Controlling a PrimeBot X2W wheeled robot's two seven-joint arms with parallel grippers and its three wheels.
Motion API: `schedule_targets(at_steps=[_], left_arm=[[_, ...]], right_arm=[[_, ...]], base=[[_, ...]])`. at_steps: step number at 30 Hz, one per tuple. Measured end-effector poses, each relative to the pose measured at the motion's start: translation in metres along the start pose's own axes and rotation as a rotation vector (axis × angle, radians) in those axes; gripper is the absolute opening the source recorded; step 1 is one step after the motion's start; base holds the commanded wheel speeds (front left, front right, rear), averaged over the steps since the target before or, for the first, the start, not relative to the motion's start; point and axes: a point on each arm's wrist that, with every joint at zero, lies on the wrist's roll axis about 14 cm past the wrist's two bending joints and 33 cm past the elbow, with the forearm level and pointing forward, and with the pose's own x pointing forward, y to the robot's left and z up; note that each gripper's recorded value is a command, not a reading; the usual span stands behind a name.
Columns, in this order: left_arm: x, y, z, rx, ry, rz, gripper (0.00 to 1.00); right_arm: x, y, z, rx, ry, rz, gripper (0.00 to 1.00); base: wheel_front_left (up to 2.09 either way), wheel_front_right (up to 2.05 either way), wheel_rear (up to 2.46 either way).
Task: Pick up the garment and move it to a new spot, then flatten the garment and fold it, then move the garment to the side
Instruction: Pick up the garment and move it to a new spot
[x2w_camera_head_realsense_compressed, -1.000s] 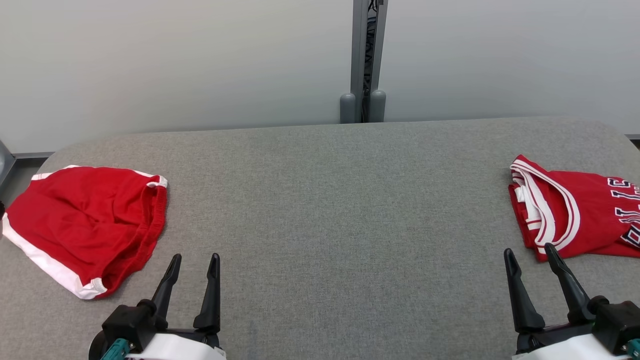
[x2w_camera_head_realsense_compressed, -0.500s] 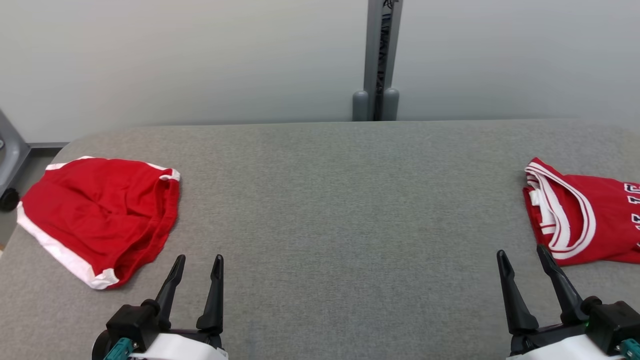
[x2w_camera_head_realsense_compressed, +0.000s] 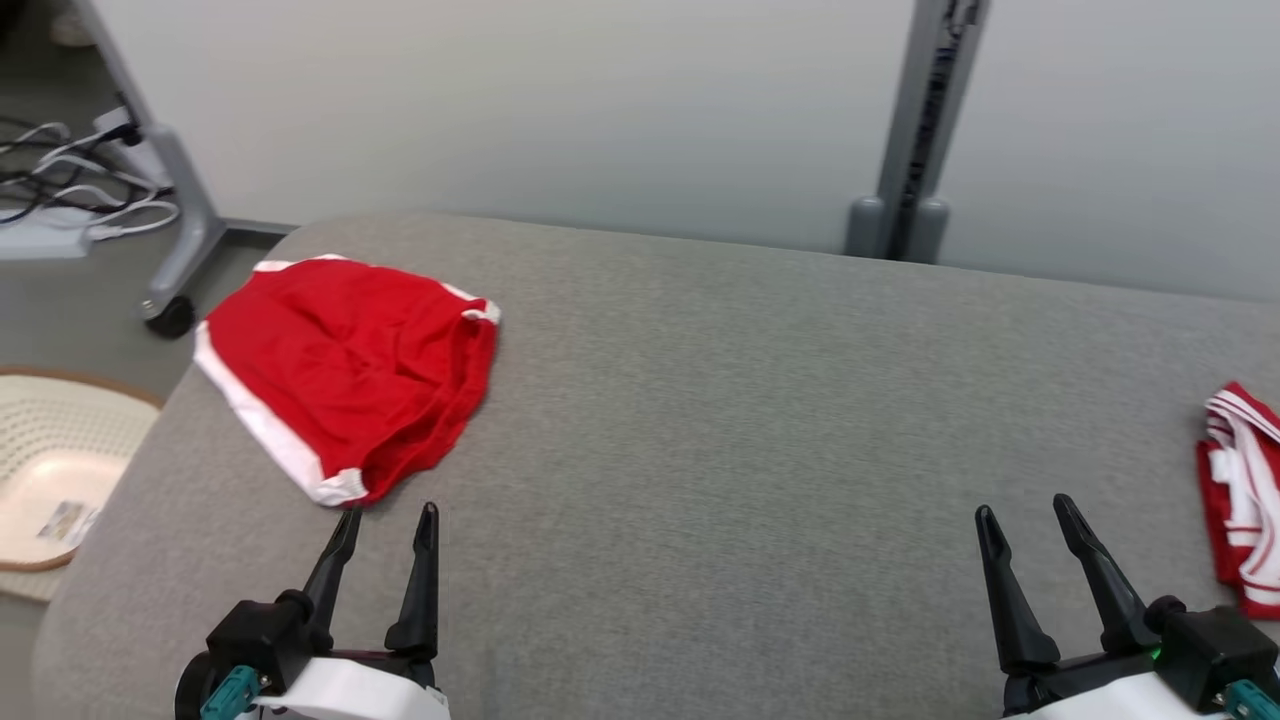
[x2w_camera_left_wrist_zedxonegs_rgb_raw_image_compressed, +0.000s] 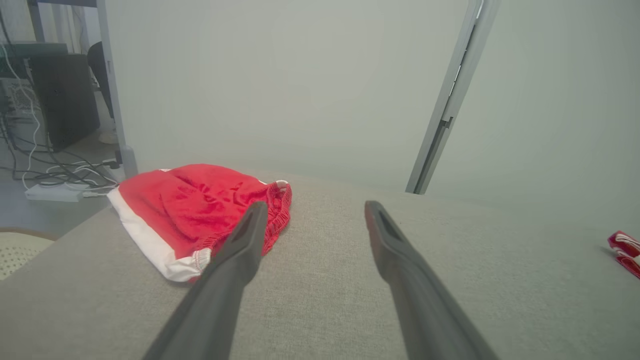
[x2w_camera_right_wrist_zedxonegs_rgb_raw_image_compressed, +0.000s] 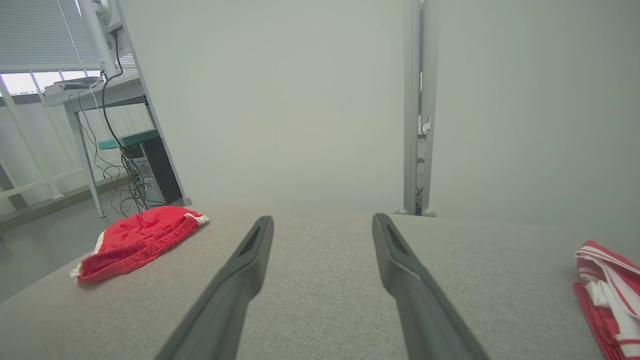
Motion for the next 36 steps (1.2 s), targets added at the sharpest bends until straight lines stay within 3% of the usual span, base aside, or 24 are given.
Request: schedule_targets(at_steps=[8, 20, 36], left_arm=[[-0.026, 0.044, 0.012, 0.016, -0.031, 0.141, 1.00], [-0.054, 0.079, 0.019, 0.011, -0.053, 0.275, 1.00], [-0.048, 0.094, 0.032, 0.051, -0.066, 0.285, 1.00]], right_arm=[[0.026, 0.045, -0.013, 0.036, 0.029, 0.147, 1.00], [0.047, 0.089, -0.027, 0.069, 0.060, 0.290, 1.00], [0.052, 0.100, -0.029, 0.087, 0.063, 0.323, 1.00]], base=[[0.00, 0.00, 0.00], [0.00, 0.00, 0.00], [0.00, 0.00, 0.00]])
